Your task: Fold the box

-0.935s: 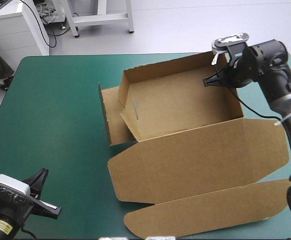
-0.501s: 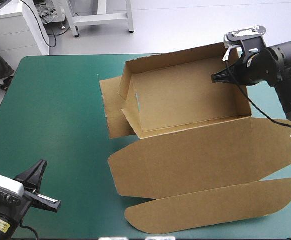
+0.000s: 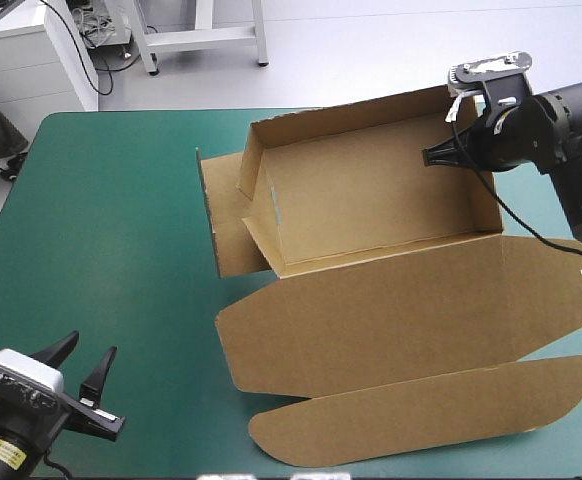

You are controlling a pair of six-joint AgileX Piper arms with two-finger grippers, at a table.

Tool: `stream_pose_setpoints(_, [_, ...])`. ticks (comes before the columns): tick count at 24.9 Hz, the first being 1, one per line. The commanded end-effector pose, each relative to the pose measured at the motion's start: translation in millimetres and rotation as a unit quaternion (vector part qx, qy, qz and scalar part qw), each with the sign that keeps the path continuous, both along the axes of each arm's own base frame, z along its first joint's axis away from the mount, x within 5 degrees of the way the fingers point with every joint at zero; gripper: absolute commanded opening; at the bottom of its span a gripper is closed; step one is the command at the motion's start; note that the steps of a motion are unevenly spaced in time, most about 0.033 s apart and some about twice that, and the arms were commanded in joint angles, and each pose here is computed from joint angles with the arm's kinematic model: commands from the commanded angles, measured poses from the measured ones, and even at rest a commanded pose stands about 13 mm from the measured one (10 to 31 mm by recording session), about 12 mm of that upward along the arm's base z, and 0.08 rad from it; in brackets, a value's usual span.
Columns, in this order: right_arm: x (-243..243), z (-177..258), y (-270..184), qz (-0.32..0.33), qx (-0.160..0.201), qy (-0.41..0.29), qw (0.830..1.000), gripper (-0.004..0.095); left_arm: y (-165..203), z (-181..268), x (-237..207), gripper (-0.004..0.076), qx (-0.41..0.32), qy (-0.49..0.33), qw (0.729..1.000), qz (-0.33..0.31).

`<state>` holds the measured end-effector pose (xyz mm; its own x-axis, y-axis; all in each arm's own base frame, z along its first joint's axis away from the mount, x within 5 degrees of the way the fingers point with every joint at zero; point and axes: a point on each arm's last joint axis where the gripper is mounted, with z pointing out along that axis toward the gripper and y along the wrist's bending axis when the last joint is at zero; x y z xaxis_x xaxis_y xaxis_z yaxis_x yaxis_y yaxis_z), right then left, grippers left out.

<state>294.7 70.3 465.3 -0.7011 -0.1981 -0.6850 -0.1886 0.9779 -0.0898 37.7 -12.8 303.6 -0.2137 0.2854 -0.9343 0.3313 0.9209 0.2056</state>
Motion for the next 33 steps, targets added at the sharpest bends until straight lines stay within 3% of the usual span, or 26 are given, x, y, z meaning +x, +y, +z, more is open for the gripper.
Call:
stream_pose_setpoints(1, [-16.0, 18.8, -5.4, -0.002, 0.009, -0.028, 1.0, -0.002, -2.9, 13.4, 1.4, 0.0428, -0.049, -0.03, 0.998, -0.004])
stream_pose_setpoints(4, [-16.0, 18.8, -5.4, -0.002, 0.009, -0.028, 1.0, -0.002, -8.7, 14.9, -0.3, 0.0421, -0.109, -0.017, 0.994, -0.023])
stream_pose_setpoints(6, [-16.0, 18.8, -5.4, -0.002, 0.008, -0.028, 1.0, -0.002, -7.8, 15.7, 0.2, 0.0421, -0.077, -0.033, 0.996, -0.026])
stream_pose_setpoints(10, [-16.0, 18.8, -5.2, 0.001, 0.007, -0.028, 1.0, -0.002, -9.8, 41.4, 11.1, 0.0421, -0.086, -0.044, 0.995, -0.022])
stream_pose_setpoints(17, [-16.0, 18.8, -5.2, 0.006, 0.002, -0.029, 1.0, -0.002, -25.2, 77.2, 79.2, 0.0421, -0.097, 0.035, 0.995, 0.0])
stream_pose_setpoints(24, [-16.1, 18.8, -5.0, 0.012, -0.002, -0.029, 1.0, -0.002, -38.8, 79.5, 160.5, 0.0422, -0.07, 0.138, 0.987, 0.035])
stream_pose_setpoints(29, [-16.2, 18.7, -4.6, 0.013, -0.001, -0.028, 1.0, -0.002, -23.1, 78.8, 206.2, 0.0422, -0.068, 0.196, 0.974, 0.086])
stream_pose_setpoints(33, [-16.3, 18.7, -4.0, 0.015, 0.002, -0.028, 1.0, -0.002, -0.8, 73.1, 232.6, 0.0422, -0.122, 0.223, 0.963, 0.093])
